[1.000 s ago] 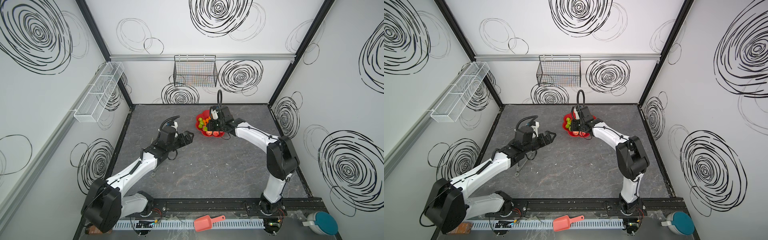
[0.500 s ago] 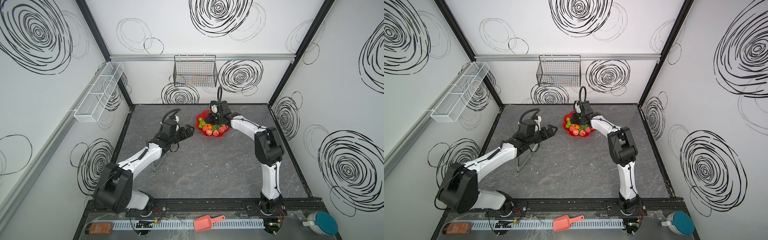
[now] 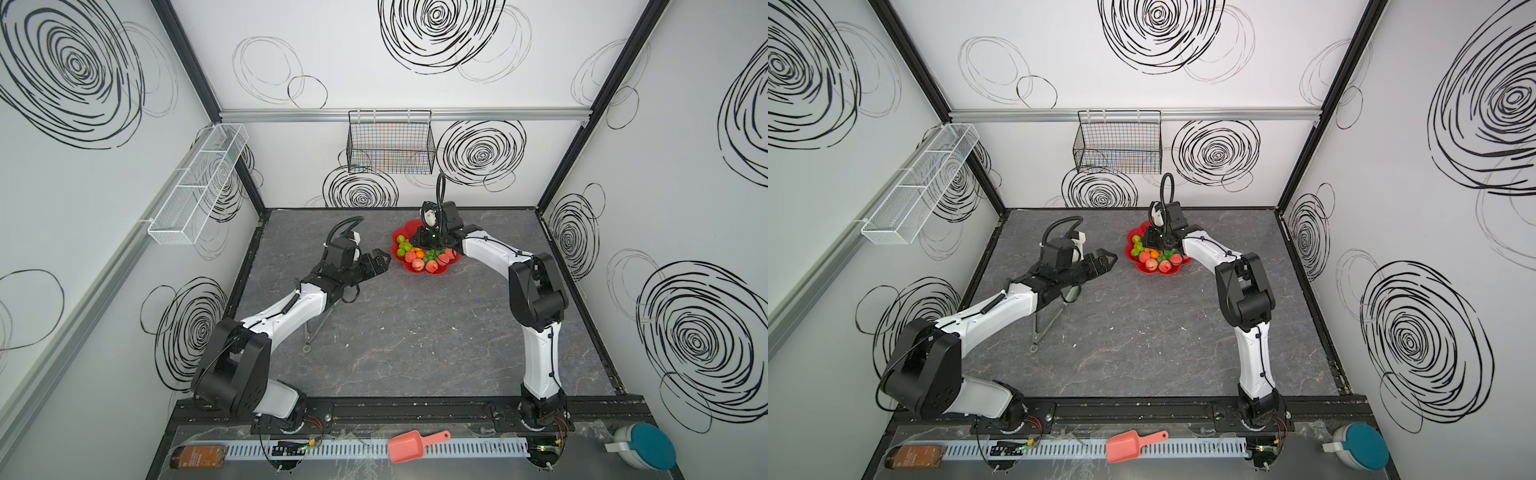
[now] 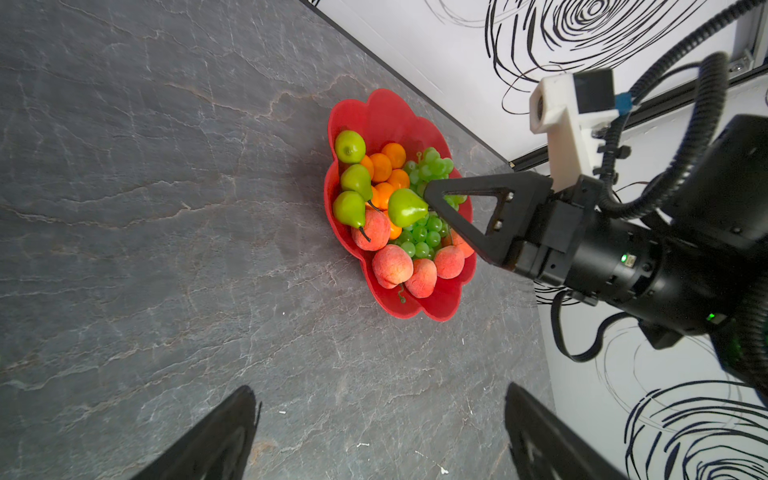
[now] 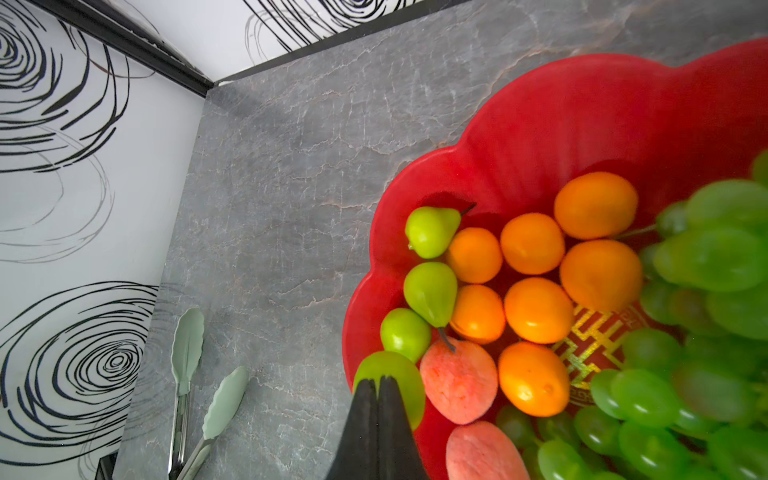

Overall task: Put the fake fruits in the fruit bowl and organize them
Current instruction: 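Lower the pear beside the other pears in the bowl and open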

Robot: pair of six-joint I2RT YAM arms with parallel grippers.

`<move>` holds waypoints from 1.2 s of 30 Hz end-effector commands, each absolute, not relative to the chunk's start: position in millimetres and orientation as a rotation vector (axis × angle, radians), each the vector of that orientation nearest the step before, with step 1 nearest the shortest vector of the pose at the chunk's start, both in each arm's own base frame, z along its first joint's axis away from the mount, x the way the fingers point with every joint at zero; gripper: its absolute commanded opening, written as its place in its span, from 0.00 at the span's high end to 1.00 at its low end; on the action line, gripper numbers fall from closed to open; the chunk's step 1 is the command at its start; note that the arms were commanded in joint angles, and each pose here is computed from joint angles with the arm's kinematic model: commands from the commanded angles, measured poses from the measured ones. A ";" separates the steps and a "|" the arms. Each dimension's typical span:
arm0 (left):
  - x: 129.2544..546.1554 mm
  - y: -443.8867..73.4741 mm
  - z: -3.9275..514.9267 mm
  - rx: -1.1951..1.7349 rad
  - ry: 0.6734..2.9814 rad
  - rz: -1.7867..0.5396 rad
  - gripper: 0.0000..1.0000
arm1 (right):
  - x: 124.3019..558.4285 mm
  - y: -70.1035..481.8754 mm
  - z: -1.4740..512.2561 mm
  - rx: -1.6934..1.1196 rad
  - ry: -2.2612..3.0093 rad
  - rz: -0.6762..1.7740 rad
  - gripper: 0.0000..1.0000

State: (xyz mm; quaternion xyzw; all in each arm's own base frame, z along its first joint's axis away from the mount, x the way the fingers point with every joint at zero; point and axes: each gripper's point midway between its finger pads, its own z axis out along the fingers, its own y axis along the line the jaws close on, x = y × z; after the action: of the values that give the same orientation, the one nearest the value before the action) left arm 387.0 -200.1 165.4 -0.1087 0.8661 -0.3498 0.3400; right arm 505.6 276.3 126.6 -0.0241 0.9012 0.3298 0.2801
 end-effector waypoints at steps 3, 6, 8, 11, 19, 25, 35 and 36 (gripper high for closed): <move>406.8 -210.0 189.0 -0.221 2.181 -0.928 0.04 | 537.9 264.2 127.5 0.012 2.365 0.890 1.00; 410.5 -213.1 189.5 -0.208 2.183 -0.924 0.04 | 549.2 260.6 125.9 0.032 2.356 0.885 1.00; 412.3 -215.4 188.8 -0.203 2.187 -0.927 0.04 | 556.3 259.4 125.7 0.038 2.346 0.885 1.00; 414.5 -217.7 186.3 -0.201 2.195 -0.929 0.04 | 567.5 258.2 125.0 0.046 2.329 0.882 1.00; 417.9 -222.2 182.3 -0.191 2.207 -0.935 0.04 | 595.7 260.6 116.4 0.056 2.327 0.850 1.00; 417.4 -222.7 179.8 -0.189 2.215 -0.936 0.04 | 608.0 262.9 109.9 0.053 2.329 0.834 0.99; 414.9 -223.2 175.8 -0.187 2.226 -0.936 0.04 | 615.0 255.5 103.1 0.074 2.337 0.809 0.88; 414.7 -223.0 176.1 -0.187 2.226 -0.935 0.04 | 615.2 255.3 103.6 0.073 2.336 0.808 0.88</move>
State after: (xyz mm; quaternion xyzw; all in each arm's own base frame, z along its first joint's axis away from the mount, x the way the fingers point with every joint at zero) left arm 409.7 -216.1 165.0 -0.0886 0.8691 -0.3516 0.3366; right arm 609.3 259.1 99.0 0.0268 0.8927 0.3148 0.3212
